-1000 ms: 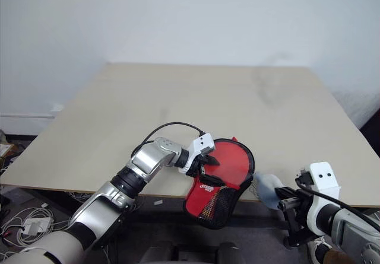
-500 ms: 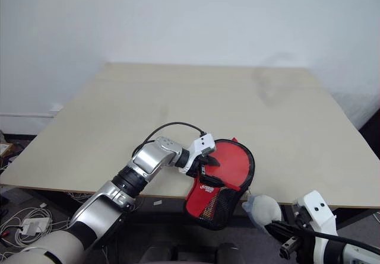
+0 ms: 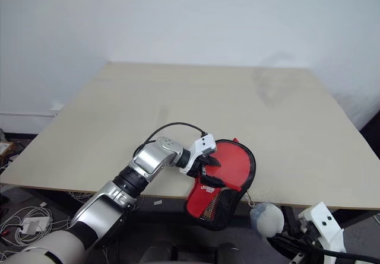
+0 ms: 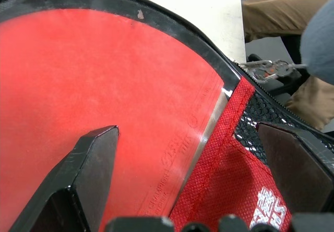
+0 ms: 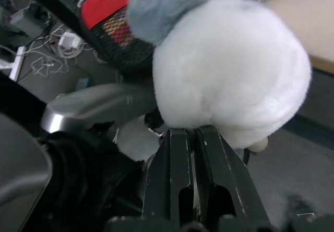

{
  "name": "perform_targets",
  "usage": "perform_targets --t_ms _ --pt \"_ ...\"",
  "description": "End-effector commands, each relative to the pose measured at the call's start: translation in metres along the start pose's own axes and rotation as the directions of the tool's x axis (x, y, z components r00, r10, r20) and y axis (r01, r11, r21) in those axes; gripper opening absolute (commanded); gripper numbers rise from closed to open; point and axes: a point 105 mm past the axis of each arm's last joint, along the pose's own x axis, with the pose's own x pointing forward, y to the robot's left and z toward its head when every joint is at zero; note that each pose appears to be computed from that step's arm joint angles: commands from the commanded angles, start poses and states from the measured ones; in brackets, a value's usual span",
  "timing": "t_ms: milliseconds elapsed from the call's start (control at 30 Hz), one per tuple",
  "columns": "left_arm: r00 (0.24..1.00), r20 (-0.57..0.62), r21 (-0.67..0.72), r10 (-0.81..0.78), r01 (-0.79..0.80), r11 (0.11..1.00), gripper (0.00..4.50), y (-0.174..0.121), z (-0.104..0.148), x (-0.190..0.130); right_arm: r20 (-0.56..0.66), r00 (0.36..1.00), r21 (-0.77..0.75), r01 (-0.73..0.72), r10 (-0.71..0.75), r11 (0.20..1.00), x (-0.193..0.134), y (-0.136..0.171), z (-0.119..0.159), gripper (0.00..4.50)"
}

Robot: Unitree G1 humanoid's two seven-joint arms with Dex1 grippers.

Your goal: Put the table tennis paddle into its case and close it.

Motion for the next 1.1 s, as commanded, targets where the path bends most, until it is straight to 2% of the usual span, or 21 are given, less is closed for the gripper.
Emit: perform_targets --t_ms 33,300,600,700,833,1033,1100 --pt "0.988 -0.156 -0.125 -0.014 -0.006 0.992 4.5 -0.001 -0.051 0.013 -0.043 0.992 -0.054 -0.124 0.122 0.991 0.0 0.021 -0.004 0.05" --pt "0.988 -0.152 -0.144 -0.031 0.009 0.989 4.5 -0.005 -0.052 0.015 -0.115 0.974 -0.058 -0.204 0.196 0.977 -0.001 0.034 -0.019 0.05" --pt "0.988 -0.148 -0.149 -0.033 0.01 0.989 4.5 -0.006 -0.05 0.015 0.058 0.997 -0.098 0.047 -0.041 0.994 0.011 -0.018 0.014 0.05" --pt "0.988 -0.148 -0.148 -0.033 0.011 0.989 4.5 -0.005 -0.05 0.015 0.133 0.98 -0.027 0.152 -0.147 0.988 0.017 -0.039 0.025 0.58" --pt "0.988 -0.153 -0.142 -0.028 0.006 0.99 4.5 -0.003 -0.05 0.013 0.115 0.992 -0.049 0.06 -0.054 0.997 0.039 -0.024 0.028 1.92" --pt "0.987 -0.158 -0.14 -0.03 0.008 0.99 4.5 -0.001 -0.049 0.012 0.044 0.998 -0.023 0.037 -0.035 0.999 0.062 -0.026 0.016 3.97" --pt "0.987 -0.16 -0.141 -0.031 0.008 0.99 4.5 -0.001 -0.049 0.011 0.047 0.998 -0.024 0.031 -0.03 0.999 0.068 -0.026 0.016 3.97"
